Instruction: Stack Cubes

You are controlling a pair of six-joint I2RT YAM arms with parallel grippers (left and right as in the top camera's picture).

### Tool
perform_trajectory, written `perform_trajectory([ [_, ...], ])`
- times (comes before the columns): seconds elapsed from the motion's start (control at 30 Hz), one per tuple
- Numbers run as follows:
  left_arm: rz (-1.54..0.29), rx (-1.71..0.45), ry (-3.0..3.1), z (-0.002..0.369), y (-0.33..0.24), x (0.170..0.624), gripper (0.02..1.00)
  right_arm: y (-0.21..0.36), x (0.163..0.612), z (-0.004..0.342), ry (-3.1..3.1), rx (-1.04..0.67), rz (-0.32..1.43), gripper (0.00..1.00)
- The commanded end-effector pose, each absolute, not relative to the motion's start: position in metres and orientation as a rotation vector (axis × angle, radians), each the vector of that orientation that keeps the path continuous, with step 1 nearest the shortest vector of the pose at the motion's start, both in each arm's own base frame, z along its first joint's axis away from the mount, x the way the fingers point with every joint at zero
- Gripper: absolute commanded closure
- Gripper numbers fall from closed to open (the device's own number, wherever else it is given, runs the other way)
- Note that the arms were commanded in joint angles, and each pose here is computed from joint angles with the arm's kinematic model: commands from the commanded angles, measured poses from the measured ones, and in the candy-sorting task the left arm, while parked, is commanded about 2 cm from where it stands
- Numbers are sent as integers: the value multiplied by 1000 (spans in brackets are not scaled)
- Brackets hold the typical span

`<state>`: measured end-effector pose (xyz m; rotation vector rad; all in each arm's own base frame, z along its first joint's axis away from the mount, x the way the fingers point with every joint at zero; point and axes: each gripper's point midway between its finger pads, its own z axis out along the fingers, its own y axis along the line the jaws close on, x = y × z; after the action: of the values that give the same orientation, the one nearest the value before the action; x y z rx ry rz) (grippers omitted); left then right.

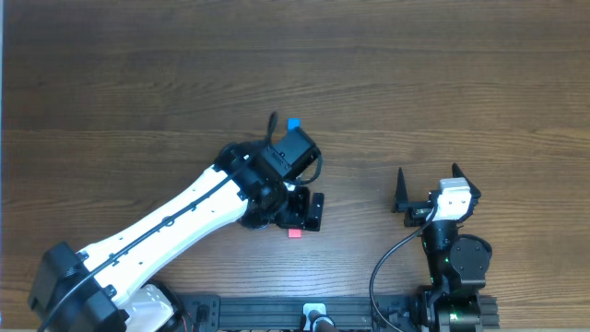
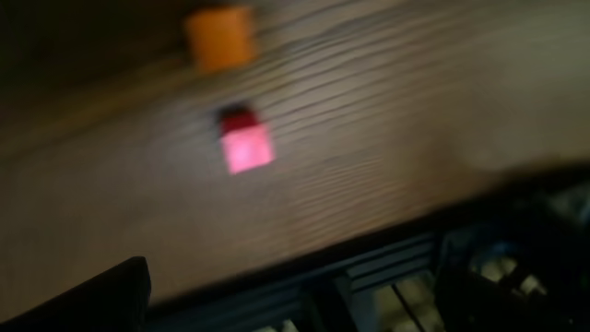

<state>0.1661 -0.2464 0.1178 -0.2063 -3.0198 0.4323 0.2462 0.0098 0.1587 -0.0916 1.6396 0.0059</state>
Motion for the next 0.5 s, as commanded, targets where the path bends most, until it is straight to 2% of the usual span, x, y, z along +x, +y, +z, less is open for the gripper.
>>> perform_trajectory([
  [0.03, 240, 207, -3010, 109, -233, 156, 18, 9, 246, 157, 1639, -91, -1, 7],
  [0.33, 253, 199, -3025, 73, -239, 153, 18, 9, 246, 157, 1639, -91, -1, 7],
  [0.5, 119, 208, -3096, 53, -228, 162, 18, 9, 246, 157, 1639, -91, -1, 9],
])
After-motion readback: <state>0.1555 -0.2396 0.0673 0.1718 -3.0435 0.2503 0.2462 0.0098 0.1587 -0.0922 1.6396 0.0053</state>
